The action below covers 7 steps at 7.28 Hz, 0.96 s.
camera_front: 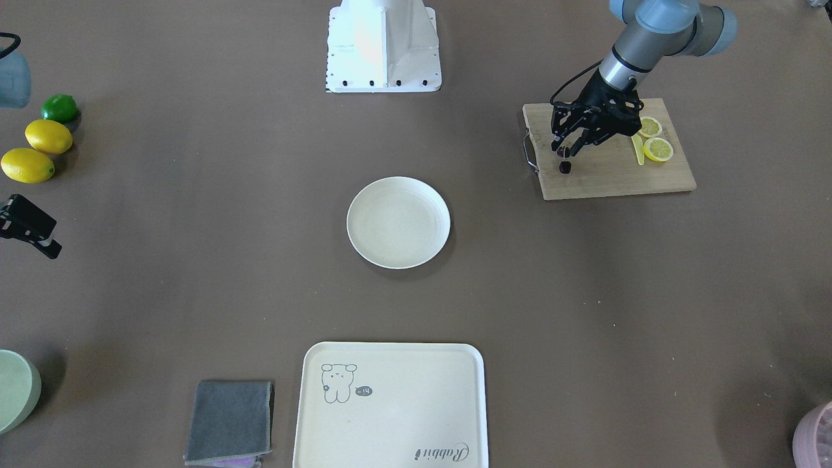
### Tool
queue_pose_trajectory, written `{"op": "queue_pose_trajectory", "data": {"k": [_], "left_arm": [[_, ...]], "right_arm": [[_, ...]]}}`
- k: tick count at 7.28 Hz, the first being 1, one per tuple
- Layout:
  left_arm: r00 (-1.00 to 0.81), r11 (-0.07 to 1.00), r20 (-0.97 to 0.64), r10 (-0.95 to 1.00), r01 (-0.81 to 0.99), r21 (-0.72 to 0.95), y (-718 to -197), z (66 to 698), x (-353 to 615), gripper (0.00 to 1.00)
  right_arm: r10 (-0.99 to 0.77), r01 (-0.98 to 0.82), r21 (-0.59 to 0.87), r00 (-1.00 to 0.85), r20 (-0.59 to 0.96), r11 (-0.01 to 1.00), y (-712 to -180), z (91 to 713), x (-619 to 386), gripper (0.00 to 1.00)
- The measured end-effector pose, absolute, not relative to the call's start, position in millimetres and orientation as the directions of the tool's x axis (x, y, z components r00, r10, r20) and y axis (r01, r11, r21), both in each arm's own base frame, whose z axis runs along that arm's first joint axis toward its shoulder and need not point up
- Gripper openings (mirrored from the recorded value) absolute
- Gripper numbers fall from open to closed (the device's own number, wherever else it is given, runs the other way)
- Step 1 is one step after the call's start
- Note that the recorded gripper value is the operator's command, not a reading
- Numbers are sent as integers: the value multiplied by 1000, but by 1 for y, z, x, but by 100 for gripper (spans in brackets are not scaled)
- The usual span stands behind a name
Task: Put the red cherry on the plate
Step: 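Grasp the dark cherry pair on the cutting board with the left gripper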
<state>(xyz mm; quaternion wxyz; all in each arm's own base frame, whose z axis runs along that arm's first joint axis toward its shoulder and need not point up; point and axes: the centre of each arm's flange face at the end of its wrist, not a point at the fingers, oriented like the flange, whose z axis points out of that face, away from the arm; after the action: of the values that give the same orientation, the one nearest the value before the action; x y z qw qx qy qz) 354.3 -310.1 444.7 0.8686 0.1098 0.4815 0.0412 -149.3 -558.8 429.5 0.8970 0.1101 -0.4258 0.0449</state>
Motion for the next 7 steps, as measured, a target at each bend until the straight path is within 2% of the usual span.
{"op": "queue_pose_trajectory", "data": {"k": [1,2,3,7], "left_arm": [[537,973,-825,177,32,229,-309,447,353,32],[541,973,-823,176,29,228,-308,450,352,23],[544,974,-821,176,27,227,-307,451,351,0],[539,973,-824,176,34,230,-308,448,347,0]], "right_arm": [[-14,-174,159,634,773,972,-559,430,-149,100],[-14,-174,160,634,773,972,-559,431,-149,100],[-13,-174,160,635,772,972,-559,431,-148,100],[-10,-175,159,638,770,972,-558,433,-148,100]]}}
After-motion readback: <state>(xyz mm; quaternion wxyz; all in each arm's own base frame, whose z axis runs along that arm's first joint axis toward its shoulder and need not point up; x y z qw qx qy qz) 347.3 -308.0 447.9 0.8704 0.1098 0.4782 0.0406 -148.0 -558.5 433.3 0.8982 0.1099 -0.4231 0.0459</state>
